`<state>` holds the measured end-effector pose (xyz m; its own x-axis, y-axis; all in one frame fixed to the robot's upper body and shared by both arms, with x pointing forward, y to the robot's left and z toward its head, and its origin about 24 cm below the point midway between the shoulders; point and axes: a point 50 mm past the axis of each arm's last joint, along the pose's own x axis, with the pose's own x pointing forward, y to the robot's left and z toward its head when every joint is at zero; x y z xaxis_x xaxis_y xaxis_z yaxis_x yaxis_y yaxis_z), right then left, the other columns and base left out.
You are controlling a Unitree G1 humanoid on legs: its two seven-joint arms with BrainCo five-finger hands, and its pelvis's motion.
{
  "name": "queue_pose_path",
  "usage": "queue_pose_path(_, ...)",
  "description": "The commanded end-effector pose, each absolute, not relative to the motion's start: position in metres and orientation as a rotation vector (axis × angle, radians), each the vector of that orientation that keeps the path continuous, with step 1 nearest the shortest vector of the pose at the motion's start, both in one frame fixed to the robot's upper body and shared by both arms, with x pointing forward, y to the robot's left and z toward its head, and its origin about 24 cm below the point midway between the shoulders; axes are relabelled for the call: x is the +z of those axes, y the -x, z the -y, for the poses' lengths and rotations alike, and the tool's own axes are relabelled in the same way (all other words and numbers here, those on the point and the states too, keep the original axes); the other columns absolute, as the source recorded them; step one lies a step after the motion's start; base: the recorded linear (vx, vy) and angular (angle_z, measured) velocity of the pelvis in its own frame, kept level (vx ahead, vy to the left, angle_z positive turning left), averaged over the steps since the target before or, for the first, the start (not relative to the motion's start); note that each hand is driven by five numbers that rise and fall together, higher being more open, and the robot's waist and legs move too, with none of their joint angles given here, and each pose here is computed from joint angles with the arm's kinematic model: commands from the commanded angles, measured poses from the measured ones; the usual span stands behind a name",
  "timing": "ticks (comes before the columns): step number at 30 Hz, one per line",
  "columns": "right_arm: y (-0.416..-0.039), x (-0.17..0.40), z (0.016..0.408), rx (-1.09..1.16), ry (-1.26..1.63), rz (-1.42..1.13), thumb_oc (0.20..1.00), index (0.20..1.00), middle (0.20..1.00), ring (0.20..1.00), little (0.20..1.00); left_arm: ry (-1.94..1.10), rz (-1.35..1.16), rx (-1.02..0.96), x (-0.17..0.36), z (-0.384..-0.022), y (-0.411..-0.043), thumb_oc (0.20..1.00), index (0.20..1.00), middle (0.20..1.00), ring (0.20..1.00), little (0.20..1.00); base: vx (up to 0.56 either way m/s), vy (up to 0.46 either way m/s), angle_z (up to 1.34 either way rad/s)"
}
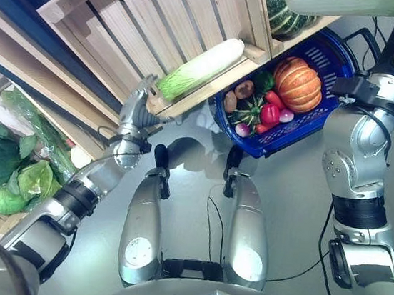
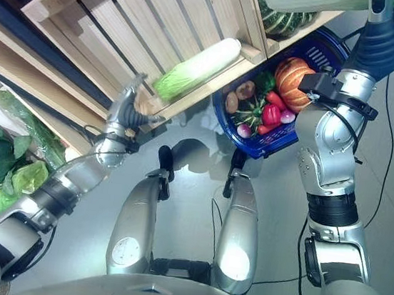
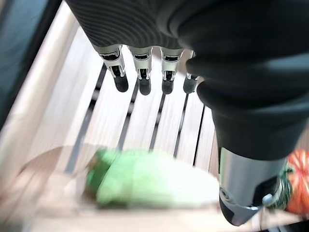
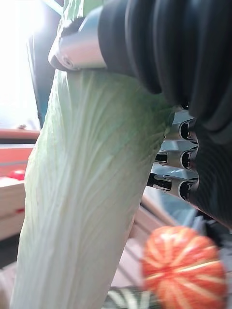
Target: Pick up fruits and vegetables into the basket
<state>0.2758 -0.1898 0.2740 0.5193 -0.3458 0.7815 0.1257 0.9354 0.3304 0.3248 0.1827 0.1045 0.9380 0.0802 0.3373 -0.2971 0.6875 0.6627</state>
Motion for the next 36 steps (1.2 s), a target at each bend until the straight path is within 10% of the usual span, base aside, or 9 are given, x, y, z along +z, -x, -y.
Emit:
queue_pose_path(1,-0.238,0.305,0.202,-0.371,-0.160,1.249,0.200,0.200,0.200,0.200,0.200,-0.797,0.443,0.308,0.137,-0.191,-0.327,1.000,1.000,1.000,1.000,1.000,-0.01,0.037,-0.11)
queue_pose_path(18,-0.301,0.245,0.234,-0.627,0.296,0.790,0.200,0.200,0.200,0.200,0.200,-0.766,0.526,0.473,0.213,-0.187,-0.365,1.000,1.000,1.000,1.000,1.000,0.00,0.040,-0.12)
queue_pose_path(36,-0.378,0.244,0.205,-0.219,-0.033,0.471,0.200,0.200,0.200,0.200,0.200,-0.644,-0.050,0.455,0.151,-0.199,-0.405,1.000,1.000,1.000,1.000,1.000,0.01,0.020,-0.04)
